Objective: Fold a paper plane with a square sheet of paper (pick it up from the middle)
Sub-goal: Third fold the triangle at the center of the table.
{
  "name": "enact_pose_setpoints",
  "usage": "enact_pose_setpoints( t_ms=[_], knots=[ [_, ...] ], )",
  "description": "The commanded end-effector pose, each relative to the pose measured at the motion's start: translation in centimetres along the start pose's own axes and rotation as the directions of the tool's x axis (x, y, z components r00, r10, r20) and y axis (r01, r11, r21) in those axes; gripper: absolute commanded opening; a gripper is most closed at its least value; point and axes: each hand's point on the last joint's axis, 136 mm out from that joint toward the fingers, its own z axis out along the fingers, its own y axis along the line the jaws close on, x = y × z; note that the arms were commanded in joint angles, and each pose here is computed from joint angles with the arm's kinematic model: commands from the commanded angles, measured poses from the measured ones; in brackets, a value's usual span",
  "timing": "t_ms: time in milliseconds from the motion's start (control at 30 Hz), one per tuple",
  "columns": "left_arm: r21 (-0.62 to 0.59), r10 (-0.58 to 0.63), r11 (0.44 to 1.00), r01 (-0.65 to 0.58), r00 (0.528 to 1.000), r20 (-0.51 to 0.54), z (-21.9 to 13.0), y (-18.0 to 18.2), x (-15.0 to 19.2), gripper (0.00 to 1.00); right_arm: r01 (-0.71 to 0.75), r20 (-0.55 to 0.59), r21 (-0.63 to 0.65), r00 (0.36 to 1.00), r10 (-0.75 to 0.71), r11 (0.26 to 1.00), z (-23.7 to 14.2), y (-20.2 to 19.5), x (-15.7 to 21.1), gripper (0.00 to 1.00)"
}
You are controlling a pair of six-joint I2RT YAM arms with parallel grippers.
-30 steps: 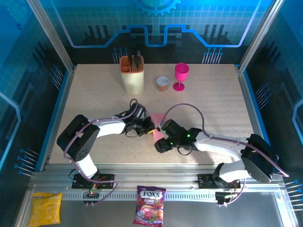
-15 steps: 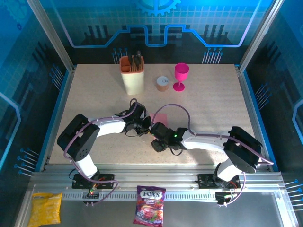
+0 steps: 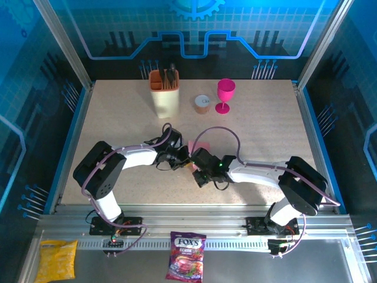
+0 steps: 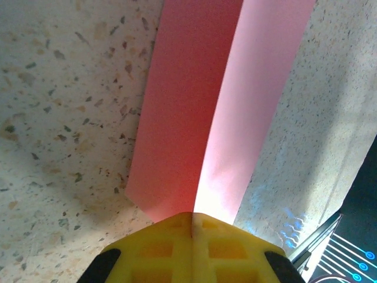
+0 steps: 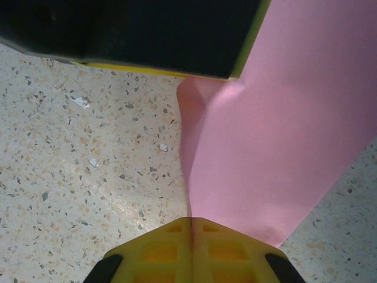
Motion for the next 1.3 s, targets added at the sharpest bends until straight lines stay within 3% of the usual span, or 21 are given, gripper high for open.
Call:
enact_pose_setpoints(
  t_ms=[0, 100, 300, 600, 967, 1267],
  knots=[
    [0.009, 0.062, 0.998, -0.062, 0.998, -0.004, -1.4, -1.3, -0.4, 0.13, -0.007, 0.027, -0.060, 1.000, 0.008, 0.998, -0.9, 0.6, -1.2, 0.00],
    [-0.005, 0.110, 0.994, -0.109, 0.994, 0.030, -3.2, -2.1, -1.4, 0.32, -0.007, 0.012, -0.077, 1.000, 0.007, 0.997, -0.7, 0.7, -0.6, 0.00],
    [0.010, 0.156, 0.988, -0.157, 0.985, 0.080, -5.5, -4.1, -3.4, 0.35, -0.015, -0.009, -0.109, 1.000, 0.014, 0.994, -0.1, 1.1, 0.3, 0.00],
    [0.027, 0.198, 0.980, -0.197, 0.980, -0.005, -2.1, -5.6, -5.0, 0.27, -0.035, -0.012, -0.134, 0.999, 0.033, 0.990, -0.1, 1.5, 0.3, 0.00],
    [-0.083, 0.233, 0.966, -0.244, 0.965, -0.121, 2.4, -1.8, -5.5, 0.13, -0.052, -0.016, -0.169, 0.999, 0.050, 0.984, -0.2, 0.7, -0.8, 0.00],
    [-0.123, 0.240, 0.959, -0.257, 0.961, -0.136, 3.0, -0.2, -5.4, 0.04, -0.099, -0.037, -0.179, 0.995, 0.094, 0.979, 0.2, -1.6, -1.5, 0.00]
  ],
)
